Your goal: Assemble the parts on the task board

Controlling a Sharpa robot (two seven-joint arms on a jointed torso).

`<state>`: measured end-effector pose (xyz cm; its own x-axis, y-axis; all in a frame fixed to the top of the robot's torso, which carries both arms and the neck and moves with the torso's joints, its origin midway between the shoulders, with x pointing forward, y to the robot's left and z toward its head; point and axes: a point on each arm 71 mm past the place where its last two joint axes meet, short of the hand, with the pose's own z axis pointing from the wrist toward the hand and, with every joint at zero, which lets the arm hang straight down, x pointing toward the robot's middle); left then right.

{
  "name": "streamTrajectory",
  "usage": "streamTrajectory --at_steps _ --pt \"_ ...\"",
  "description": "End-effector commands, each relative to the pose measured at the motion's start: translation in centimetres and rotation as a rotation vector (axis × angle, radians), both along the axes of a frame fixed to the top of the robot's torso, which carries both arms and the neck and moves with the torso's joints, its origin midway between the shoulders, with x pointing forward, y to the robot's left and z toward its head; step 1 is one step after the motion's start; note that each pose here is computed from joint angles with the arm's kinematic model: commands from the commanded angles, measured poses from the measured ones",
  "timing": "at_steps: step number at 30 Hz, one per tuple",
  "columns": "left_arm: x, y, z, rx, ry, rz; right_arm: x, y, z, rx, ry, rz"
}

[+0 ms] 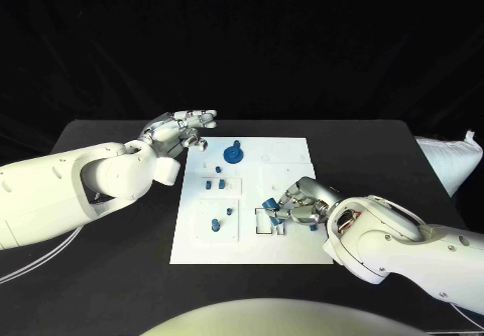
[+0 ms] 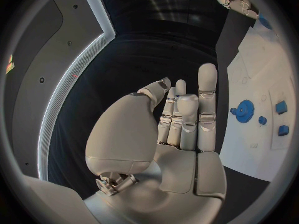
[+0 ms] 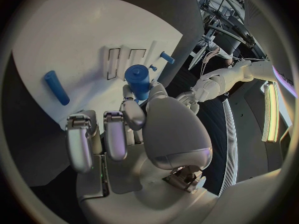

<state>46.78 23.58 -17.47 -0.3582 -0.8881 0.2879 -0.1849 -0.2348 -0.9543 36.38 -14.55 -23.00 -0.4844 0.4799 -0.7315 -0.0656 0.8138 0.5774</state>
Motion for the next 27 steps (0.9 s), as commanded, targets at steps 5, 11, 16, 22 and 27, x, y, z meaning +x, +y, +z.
streamTrajectory --at_steps 5,11,16,22,27 --pt "-0.11 -0.4 0.16 -0.012 -0.011 -0.021 -0.1 0.8 -0.8 -0.035 0.078 0.045" --pt "-0.13 -0.4 0.17 -0.013 -0.011 -0.022 0.3 1.0 -1.3 -0.054 0.081 0.051" --pt "-0.14 -0.4 0.18 -0.012 -0.011 -0.021 0.7 0.9 -1.6 -0.078 0.079 0.051" --pt "-0.15 -0.3 0.18 -0.012 -0.01 -0.02 0.9 0.8 -1.8 -0.101 0.075 0.061" --pt "-0.17 -0.3 0.18 -0.012 -0.01 -0.021 0.9 1.1 -1.9 -0.111 0.073 0.073"
